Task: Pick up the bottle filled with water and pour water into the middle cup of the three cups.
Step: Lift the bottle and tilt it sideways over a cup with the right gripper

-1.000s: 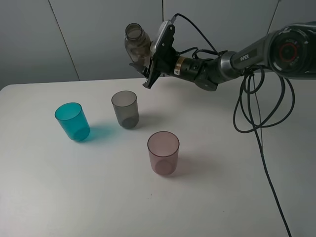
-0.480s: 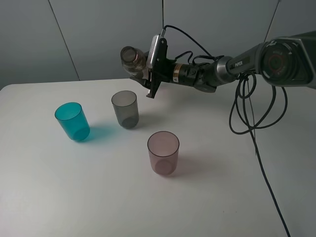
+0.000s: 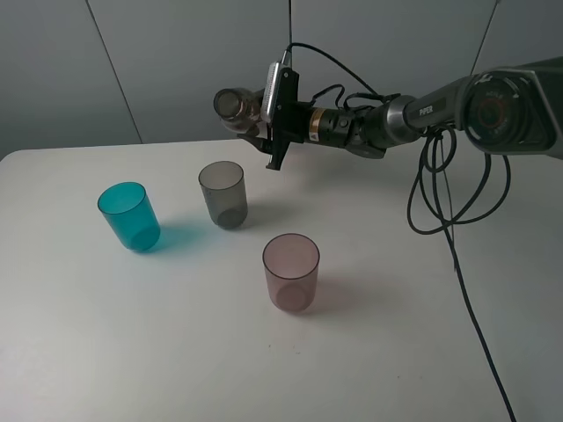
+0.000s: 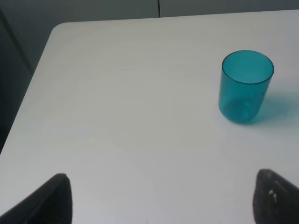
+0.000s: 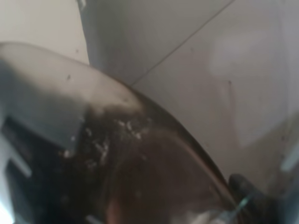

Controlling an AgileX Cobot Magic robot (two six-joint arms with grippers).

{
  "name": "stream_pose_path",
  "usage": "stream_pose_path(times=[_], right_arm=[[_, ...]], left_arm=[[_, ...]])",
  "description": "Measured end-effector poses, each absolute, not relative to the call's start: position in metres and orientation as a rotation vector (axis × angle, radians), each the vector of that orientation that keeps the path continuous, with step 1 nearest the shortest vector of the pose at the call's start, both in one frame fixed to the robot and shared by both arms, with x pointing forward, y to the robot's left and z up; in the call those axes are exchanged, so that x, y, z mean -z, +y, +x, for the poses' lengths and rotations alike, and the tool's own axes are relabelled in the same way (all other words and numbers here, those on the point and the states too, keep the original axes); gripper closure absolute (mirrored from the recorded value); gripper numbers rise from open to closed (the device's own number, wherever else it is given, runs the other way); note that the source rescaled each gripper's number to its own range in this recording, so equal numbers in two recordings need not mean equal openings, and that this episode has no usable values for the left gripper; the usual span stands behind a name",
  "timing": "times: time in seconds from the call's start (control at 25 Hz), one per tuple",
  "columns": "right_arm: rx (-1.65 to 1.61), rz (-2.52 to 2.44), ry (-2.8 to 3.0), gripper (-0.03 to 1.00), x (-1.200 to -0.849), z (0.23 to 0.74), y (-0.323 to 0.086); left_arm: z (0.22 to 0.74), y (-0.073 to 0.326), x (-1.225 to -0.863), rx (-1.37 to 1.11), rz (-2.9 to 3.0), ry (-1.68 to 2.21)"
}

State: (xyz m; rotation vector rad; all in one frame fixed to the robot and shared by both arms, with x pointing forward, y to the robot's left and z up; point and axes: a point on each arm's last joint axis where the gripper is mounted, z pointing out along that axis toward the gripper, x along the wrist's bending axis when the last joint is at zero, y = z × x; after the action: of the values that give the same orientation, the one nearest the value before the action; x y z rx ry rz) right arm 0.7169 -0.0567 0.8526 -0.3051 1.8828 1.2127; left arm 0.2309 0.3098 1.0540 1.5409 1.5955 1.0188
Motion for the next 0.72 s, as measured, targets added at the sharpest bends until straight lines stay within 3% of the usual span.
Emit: stream_pose_path(times=[0.72], right_arm=[[-1.073, -0.435, 1.836, 0.97, -0.8511, 0.7188, -0.0585]], left_arm=[[0.2309, 0.3098, -1.0540, -1.020, 1.543, 1.594]])
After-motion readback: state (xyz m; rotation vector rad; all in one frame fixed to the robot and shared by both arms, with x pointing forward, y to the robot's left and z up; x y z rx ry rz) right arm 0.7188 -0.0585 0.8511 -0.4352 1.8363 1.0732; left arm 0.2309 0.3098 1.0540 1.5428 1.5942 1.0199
